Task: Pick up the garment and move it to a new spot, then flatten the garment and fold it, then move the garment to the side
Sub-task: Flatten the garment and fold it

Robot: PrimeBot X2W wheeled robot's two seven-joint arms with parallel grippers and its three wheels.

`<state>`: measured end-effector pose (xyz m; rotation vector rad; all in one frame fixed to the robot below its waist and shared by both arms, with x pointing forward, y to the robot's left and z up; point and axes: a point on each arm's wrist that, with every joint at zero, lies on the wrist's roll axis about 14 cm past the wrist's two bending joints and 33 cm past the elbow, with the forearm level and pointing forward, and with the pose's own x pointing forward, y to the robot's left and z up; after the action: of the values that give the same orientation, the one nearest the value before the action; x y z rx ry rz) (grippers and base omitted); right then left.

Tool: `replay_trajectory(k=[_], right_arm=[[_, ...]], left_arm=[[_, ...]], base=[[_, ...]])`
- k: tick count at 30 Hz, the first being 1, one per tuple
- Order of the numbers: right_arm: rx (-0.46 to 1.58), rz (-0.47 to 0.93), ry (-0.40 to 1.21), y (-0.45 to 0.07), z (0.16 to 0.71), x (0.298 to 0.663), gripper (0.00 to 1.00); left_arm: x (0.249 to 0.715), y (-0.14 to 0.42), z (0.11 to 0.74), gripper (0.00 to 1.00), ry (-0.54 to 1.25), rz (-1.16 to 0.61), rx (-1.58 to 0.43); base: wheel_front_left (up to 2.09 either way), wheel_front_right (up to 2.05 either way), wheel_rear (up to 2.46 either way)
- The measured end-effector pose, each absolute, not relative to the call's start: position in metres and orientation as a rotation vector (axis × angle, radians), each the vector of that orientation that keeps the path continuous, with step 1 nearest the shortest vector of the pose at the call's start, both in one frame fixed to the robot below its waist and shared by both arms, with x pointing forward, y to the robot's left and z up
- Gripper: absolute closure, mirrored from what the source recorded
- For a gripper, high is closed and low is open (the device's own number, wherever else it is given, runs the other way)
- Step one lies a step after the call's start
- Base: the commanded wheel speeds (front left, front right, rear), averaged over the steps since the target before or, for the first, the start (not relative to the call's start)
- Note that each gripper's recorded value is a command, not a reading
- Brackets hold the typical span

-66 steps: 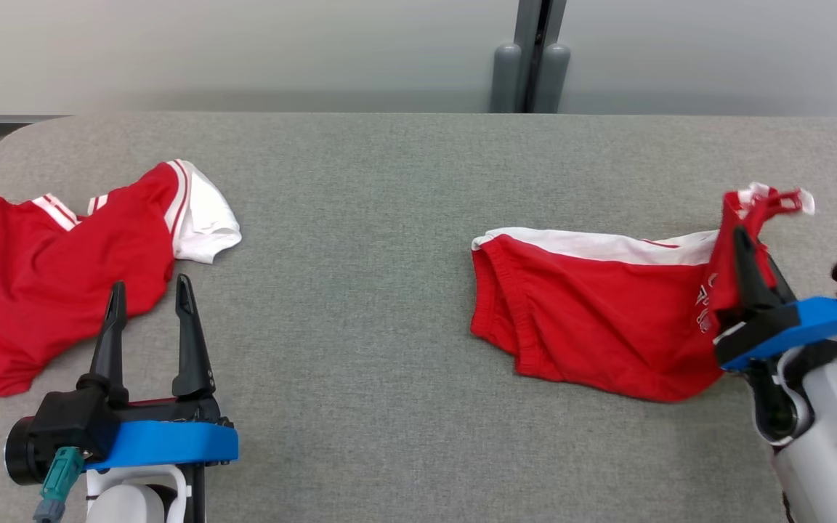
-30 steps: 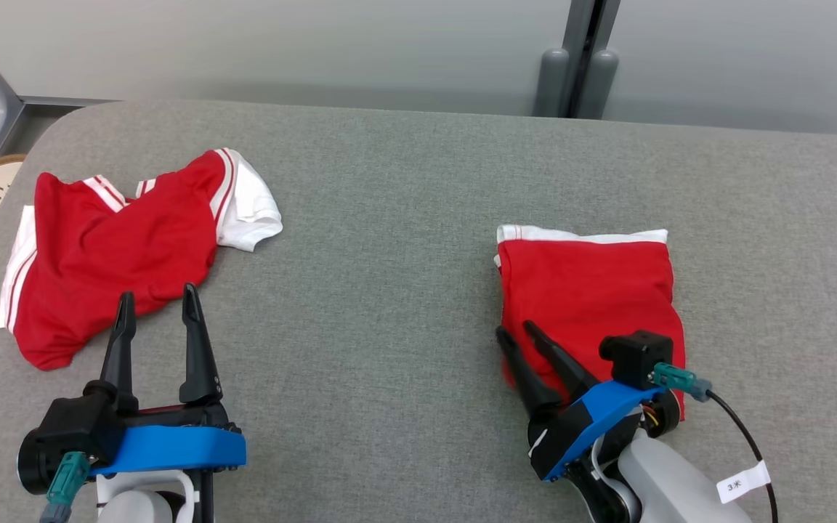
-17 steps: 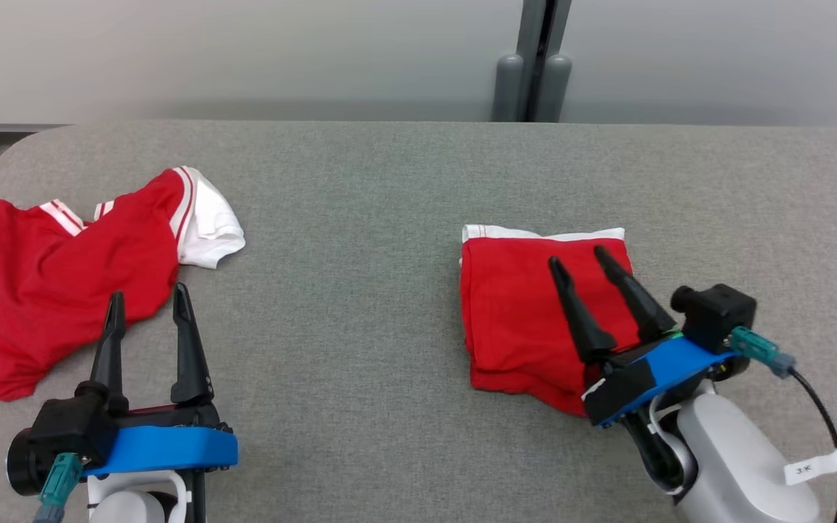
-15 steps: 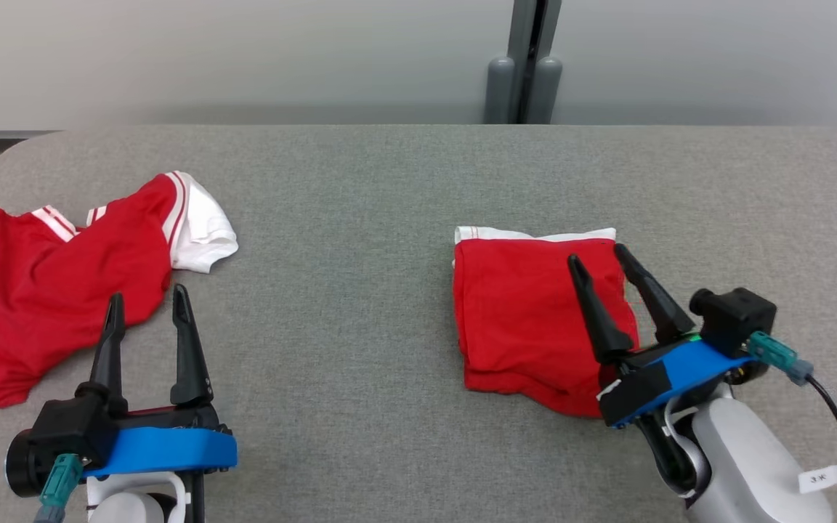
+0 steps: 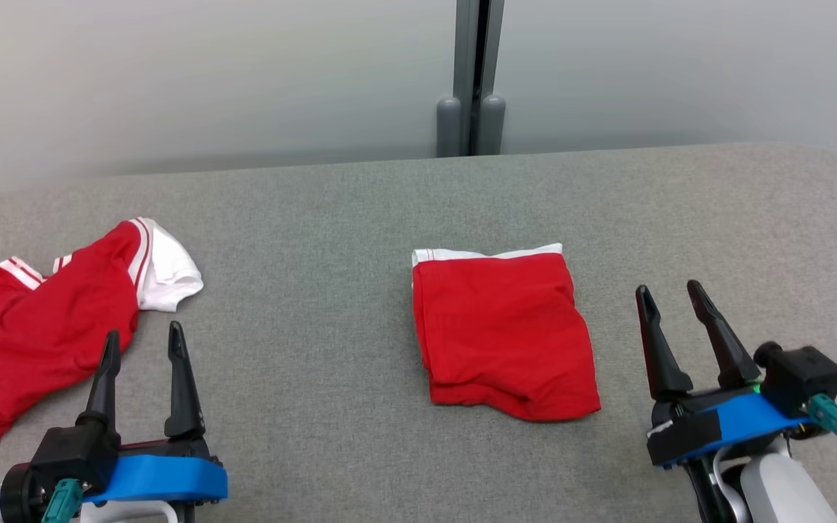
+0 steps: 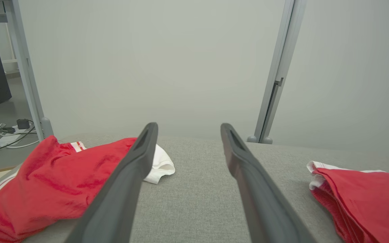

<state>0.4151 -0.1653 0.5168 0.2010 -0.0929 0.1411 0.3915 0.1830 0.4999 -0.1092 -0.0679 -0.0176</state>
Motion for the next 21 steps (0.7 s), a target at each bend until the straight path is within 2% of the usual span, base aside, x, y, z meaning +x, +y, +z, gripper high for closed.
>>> replay_trajectory(k=[11,21], right_arm=[[0.181,0.076,-0.089,-0.177,0.51,0.381,0.0],[0.171,0.087,-0.066,-0.171,0.506,0.381,0.0]], left_arm=[[0.375,0.183,0.497,0.0,-0.053,-0.015,-0.089],[0.367,0.186,0.491,0.0,-0.037,-0.002,-0.081]], base=[[0.0,0.0,0.0],[0.0,0.0,0.0]])
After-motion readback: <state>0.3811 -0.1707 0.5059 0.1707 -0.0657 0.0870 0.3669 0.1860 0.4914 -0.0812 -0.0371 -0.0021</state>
